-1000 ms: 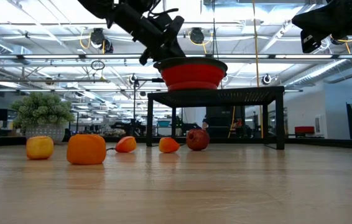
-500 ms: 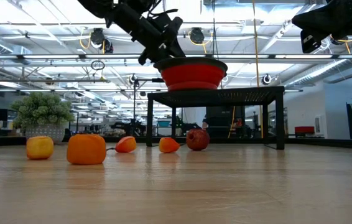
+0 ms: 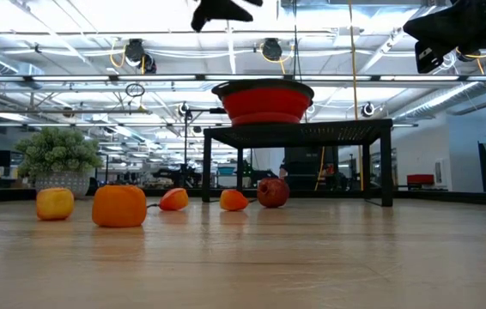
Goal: Pick & Place Fruit
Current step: Put the pear into the red strainer bowl on the shelf
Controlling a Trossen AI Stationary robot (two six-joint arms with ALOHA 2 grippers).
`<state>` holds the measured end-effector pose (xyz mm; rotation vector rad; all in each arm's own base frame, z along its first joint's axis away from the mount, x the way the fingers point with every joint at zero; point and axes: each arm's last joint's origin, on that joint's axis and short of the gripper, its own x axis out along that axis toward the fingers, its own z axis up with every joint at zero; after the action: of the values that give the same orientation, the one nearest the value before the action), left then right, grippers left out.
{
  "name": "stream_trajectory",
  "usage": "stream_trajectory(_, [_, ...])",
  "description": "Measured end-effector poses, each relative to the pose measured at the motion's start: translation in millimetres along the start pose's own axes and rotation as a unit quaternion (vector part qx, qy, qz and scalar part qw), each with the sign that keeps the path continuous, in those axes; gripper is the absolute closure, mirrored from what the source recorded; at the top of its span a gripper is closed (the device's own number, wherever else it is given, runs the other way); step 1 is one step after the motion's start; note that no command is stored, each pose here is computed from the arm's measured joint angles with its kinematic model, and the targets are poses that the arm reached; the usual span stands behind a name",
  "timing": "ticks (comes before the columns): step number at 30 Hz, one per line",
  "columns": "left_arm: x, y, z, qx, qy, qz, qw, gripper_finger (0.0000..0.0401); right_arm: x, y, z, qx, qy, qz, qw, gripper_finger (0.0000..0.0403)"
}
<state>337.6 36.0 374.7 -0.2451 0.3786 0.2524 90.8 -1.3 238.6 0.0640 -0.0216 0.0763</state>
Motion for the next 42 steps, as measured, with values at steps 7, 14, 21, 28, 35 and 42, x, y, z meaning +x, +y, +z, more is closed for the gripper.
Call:
stream_trajectory(7, [-6.0, -39.1, -20.1, -0.045, 0.055, -0.040, 0.997, 0.0259, 0.0, 0.0, 0.0, 0.000, 0.000, 0.000, 1.000, 0.0403])
stream_trajectory(14, [-13.5, -68.8, -40.6, -0.131, 0.119, -0.054, 0.983, 0.0271, 0.0, 0.0, -0.1, 0.000, 0.000, 0.000, 1.000, 0.0403])
stream_trajectory(21, [-16.6, -89.4, -66.6, -0.162, 0.173, -0.003, 0.971, 0.0274, 0.0, 0.0, -0.1, 0.000, 0.000, 0.000, 1.000, 0.0403])
stream_trajectory(28, [-4.8, -101.0, -89.3, -0.166, 0.210, 0.038, 0.963, 0.0274, 0.1, 0.0, -0.2, 0.000, 0.001, 0.000, 1.000, 0.0403])
stream_trajectory(35, [18.6, -104.4, -118.7, -0.140, 0.273, 0.076, 0.949, 0.0274, 0.1, 0.0, -0.1, 0.000, 0.001, 0.000, 1.000, 0.0403])
stream_trajectory(42, [35.8, -94.0, -142.4, -0.137, 0.332, 0.142, 0.923, 0.0274, 0.1, 0.0, -0.1, 0.000, 0.001, 0.000, 1.000, 0.0403])
